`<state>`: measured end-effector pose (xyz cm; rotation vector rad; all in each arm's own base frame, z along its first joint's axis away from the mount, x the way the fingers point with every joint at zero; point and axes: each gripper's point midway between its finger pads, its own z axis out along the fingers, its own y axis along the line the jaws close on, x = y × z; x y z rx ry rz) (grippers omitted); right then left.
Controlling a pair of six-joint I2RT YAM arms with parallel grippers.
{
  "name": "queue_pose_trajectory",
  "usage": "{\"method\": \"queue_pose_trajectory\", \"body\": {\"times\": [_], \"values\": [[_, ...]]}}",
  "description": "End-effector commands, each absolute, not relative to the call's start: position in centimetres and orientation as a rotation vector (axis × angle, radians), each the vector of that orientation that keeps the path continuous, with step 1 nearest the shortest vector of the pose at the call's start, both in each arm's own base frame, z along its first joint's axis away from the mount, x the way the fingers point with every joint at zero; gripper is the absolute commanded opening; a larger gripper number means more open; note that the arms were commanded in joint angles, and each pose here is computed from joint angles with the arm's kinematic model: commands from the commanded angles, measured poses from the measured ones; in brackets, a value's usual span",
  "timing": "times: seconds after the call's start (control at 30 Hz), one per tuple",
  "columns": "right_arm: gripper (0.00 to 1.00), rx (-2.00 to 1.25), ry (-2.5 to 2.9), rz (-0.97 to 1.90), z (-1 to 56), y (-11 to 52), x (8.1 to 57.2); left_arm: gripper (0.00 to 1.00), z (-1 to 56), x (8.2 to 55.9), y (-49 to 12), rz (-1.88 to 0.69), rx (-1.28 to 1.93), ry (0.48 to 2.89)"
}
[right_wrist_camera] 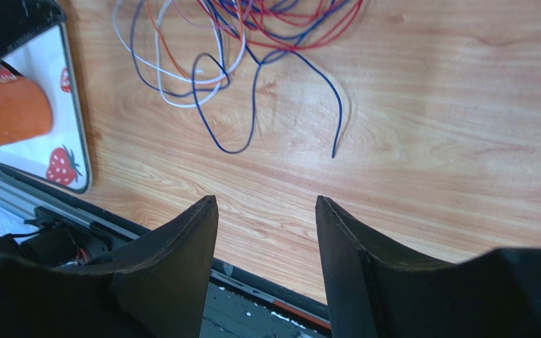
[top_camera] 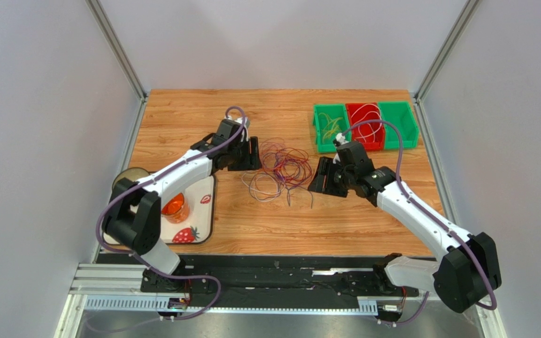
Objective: Untangle the cables
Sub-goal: Untie the cable.
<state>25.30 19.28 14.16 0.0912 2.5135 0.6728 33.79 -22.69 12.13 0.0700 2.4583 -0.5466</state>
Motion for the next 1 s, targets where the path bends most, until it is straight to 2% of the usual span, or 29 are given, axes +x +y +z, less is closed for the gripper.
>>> {"method": "queue_pose_trajectory", "body": {"times": [0.0, 0.3, 0.6, 0.97], "values": [[0.57, 0.088, 2.436, 0.724, 15.1, 20.3, 26.1, 0.66, 11.7, 34.8, -24.5, -0.601, 0.162, 2.469], [0.55, 0.073, 2.484, 0.689, 12.4, 20.6, 26.3, 0.67, 11.2, 35.7, -26.5, -0.736, -0.141, 2.488], [0.55, 0.086, 2.495, 0.664, 10.4, 20.1, 25.9, 0.68, 11.2, 36.2, -27.4, -0.985, -0.730, 2.344], [0.54, 0.091, 2.519, 0.661, 7.6, 20.2, 25.6, 0.70, 10.3, 37.2, -26.9, -1.021, -0.983, 2.250]]}}
